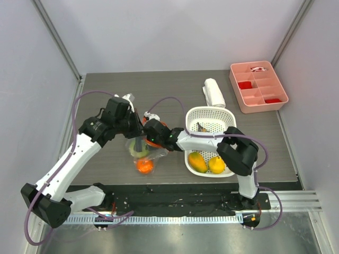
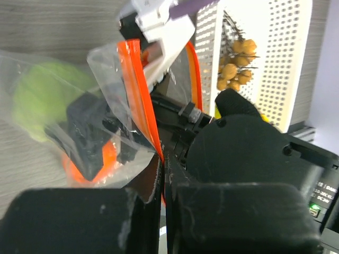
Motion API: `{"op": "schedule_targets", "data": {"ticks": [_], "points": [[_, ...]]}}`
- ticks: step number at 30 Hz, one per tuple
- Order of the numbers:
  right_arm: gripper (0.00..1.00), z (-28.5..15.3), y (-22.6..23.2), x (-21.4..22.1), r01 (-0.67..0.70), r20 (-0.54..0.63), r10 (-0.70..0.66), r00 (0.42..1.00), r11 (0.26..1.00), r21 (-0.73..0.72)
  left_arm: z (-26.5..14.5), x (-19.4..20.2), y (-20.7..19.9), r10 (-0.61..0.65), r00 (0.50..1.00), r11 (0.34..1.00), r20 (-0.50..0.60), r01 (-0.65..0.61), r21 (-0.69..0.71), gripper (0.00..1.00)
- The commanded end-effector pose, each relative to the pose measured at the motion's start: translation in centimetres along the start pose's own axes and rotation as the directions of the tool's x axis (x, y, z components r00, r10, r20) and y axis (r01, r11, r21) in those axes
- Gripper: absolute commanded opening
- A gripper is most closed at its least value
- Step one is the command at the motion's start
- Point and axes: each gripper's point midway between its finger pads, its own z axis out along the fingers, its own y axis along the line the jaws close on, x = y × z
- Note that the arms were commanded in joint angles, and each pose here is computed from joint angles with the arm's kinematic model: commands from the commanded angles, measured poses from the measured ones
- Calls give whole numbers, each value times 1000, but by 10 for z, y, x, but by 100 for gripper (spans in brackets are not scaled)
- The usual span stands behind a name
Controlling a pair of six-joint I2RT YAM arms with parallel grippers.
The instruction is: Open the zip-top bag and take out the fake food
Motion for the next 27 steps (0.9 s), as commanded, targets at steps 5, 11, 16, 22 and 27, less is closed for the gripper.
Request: {"op": "schedule_targets", "data": {"ticks": [5, 11, 16, 22, 27], "points": [[93, 41, 19, -15, 63, 77, -60, 995, 998, -27, -15, 15, 42, 10, 999, 990, 33, -5, -139, 0], [91, 66, 19, 1, 31, 36, -29, 999, 998, -61, -23, 24, 55, -14, 999, 986, 38, 21, -166, 0], [94, 88, 16, 22, 5, -20, -7, 1000, 996, -92, -31, 29, 69, -31, 998, 978, 63, 43, -204, 0], [54, 69, 34, 1, 35, 42, -29, 999, 989, -147, -39, 29, 77, -18, 997, 972, 77, 36, -231, 0], [10, 5, 62, -45, 98, 77, -89, 993, 988, -120, -36, 23, 76, -17, 995, 974, 100, 40, -225, 0]]}}
